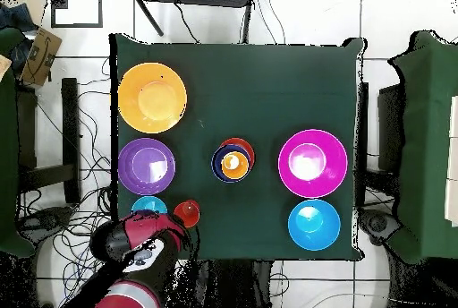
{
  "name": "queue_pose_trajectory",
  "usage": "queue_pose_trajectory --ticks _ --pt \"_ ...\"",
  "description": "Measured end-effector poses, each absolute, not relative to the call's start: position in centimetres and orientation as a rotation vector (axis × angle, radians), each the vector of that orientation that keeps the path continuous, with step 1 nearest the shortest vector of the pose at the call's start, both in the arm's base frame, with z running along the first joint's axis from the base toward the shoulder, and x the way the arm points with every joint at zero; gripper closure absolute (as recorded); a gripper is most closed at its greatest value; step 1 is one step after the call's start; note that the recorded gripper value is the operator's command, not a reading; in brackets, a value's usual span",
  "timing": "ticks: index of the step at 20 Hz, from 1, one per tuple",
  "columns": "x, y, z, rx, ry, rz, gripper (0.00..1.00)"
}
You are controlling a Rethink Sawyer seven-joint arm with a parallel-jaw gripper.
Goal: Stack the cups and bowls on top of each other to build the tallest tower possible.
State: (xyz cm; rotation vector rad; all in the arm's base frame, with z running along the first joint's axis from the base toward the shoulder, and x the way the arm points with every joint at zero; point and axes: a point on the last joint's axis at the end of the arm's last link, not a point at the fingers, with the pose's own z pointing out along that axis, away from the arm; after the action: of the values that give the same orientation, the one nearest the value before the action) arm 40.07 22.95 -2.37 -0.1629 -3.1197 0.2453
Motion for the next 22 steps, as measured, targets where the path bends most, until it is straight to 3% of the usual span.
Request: queue_pose_trajectory --ticks 22 --pt "37.0 21.6 -4.8 -0.306 -3.061 0.057 0.0"
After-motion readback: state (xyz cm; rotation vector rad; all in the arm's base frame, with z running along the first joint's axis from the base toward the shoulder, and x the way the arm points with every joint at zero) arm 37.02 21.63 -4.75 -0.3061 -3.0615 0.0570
